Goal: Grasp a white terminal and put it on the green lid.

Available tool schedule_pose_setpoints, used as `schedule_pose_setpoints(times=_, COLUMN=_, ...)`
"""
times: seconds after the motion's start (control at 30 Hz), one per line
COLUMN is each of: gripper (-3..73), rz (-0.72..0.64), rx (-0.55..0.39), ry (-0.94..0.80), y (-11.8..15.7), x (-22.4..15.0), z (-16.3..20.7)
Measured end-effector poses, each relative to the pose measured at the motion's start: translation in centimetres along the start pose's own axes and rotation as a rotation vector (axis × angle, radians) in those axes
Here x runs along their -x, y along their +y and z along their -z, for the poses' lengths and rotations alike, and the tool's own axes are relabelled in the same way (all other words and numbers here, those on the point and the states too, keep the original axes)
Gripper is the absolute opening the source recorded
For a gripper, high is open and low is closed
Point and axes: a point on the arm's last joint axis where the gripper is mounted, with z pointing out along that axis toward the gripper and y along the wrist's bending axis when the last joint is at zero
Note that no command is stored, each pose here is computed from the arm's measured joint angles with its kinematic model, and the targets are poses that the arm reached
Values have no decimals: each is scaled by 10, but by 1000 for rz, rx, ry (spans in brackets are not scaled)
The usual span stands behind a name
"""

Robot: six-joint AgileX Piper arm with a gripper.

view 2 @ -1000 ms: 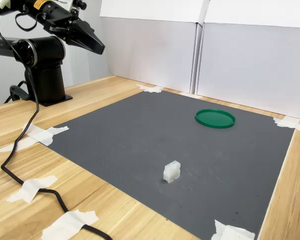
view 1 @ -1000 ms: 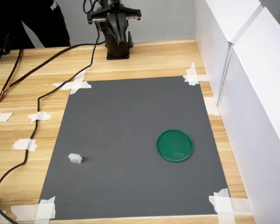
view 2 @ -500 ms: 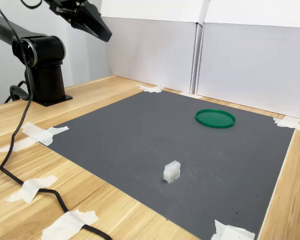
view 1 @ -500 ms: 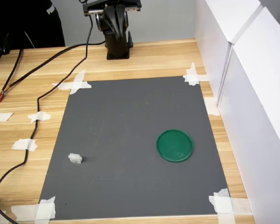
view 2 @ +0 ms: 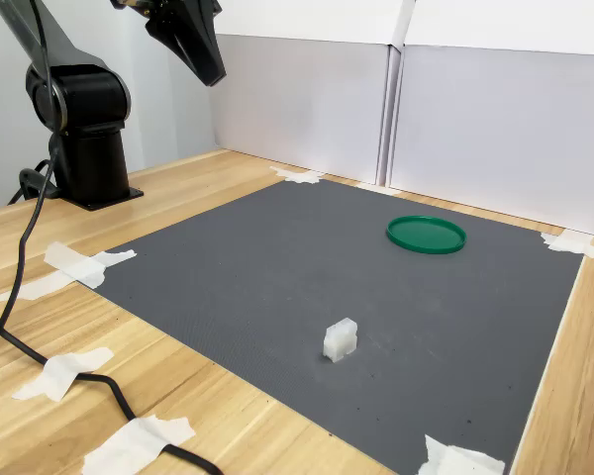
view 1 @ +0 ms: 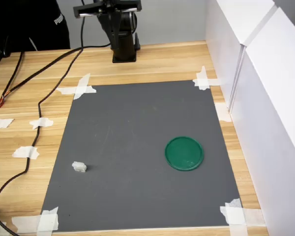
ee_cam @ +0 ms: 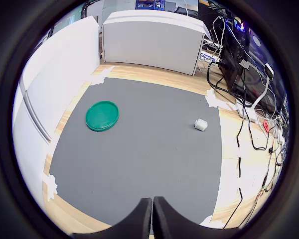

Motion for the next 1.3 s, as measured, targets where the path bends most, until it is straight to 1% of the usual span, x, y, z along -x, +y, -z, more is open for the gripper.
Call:
schedule_pose_setpoints(times=0.17, gripper=-9, rz=53, rx=53, ry=30, y=-5, x=21, z=1)
schedule_pose_setpoints(times=0.3, gripper=44, rz=125, rx=122, ry=95, y=-4, x=31, z=-2)
schedule_pose_setpoints(times=0.4, gripper=135, rz=157, rx=146, ry=147, y=-8, x=35, z=-7)
schedule_pose_setpoints(times=0.47, gripper=226, rz=156, rx=137, ry=166, y=-14, x=38, z=-10)
schedule_pose_setpoints(times=0.67, gripper=505, rz=114, rx=71, ry=181, y=-41, x=49, z=-14)
schedule_pose_setpoints(times=0.73, gripper=575, rz=107, rx=61, ry=208, y=-50, x=54, z=-19)
schedule_pose_setpoints(times=0.8, gripper=619, rz=105, rx=66, ry=241, y=-57, x=59, z=-26)
schedule_pose_setpoints(times=0.87, gripper=646, rz=119, rx=80, ry=267, y=-62, x=67, z=-32)
schedule_pose_setpoints(times=0.93, gripper=656, rz=129, rx=99, ry=276, y=-67, x=79, z=-35)
schedule_pose_setpoints(times=1.07, gripper=657, rz=122, rx=140, ry=266, y=-76, x=104, z=-42)
schedule_pose_setpoints(times=1.17, gripper=657, rz=106, rx=141, ry=246, y=-85, x=122, z=-52)
schedule_pose_setpoints(times=1.3, gripper=657, rz=104, rx=115, ry=260, y=-99, x=137, z=-69)
